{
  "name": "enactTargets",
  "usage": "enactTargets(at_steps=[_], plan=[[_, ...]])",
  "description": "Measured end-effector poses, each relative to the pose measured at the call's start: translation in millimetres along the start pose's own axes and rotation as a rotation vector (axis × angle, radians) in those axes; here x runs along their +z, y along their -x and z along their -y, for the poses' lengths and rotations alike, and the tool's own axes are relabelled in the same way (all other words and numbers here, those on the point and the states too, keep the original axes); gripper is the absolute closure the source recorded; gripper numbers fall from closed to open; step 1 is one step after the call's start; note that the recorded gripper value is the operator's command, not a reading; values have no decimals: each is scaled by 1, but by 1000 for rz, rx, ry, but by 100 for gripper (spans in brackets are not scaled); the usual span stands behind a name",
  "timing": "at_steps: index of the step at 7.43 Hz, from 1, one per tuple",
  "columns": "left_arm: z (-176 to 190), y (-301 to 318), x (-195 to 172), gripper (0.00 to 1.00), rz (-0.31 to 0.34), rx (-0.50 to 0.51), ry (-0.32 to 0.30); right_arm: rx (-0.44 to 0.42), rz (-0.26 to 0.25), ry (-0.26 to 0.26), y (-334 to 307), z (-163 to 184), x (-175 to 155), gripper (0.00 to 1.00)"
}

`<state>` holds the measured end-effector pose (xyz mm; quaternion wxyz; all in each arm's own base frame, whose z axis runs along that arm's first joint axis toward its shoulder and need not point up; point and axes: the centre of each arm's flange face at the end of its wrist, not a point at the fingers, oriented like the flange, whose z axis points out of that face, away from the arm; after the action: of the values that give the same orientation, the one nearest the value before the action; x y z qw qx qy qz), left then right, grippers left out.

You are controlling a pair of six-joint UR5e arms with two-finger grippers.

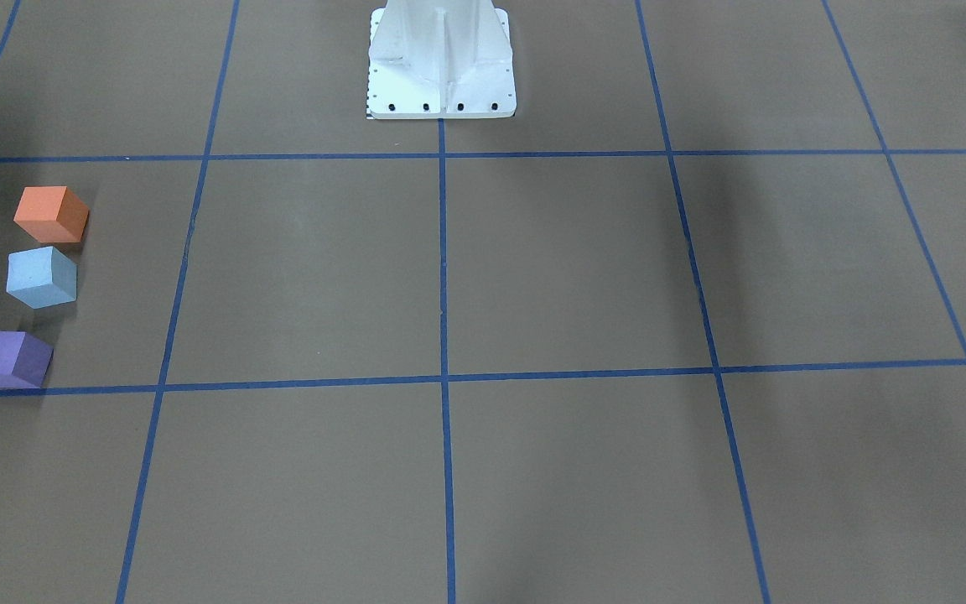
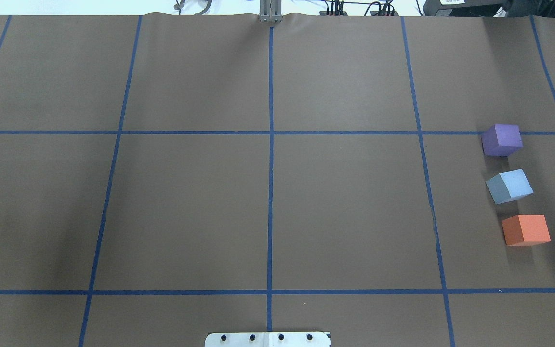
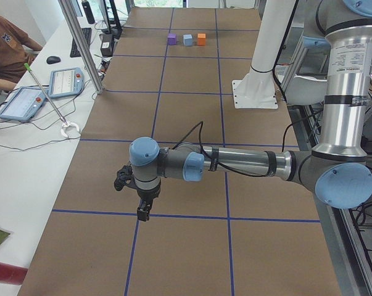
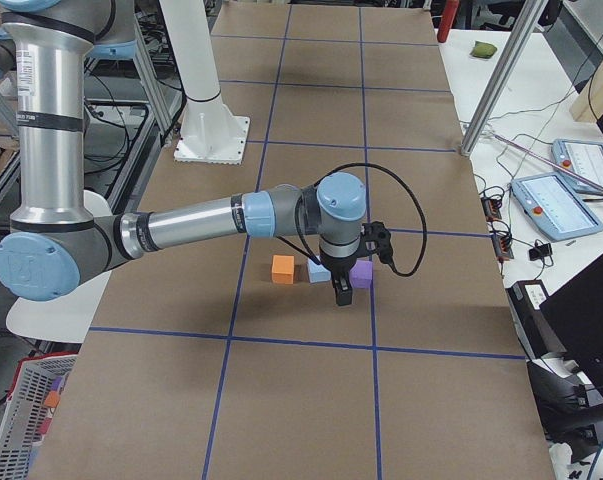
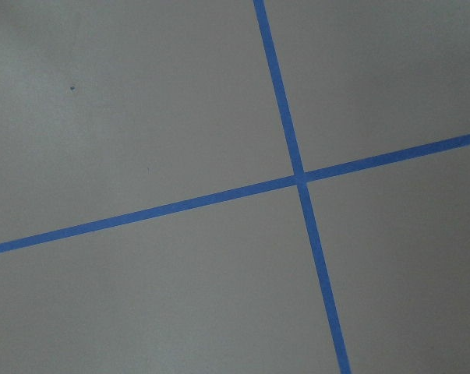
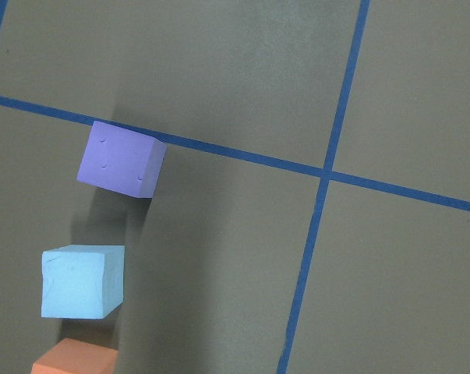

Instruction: Place blue block between orange and purple blocks

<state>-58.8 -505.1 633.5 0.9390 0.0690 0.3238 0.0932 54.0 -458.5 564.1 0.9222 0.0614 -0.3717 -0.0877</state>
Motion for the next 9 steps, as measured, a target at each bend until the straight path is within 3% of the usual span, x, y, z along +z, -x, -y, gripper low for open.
enactTargets(at_steps=[2,9], plan=[[-7,2,4,0,-2,-5,7,50,6,36,-29,-14,25,0],[-10,2,4,0,-2,-7,7,103,12,27,-53,-30,27,0]])
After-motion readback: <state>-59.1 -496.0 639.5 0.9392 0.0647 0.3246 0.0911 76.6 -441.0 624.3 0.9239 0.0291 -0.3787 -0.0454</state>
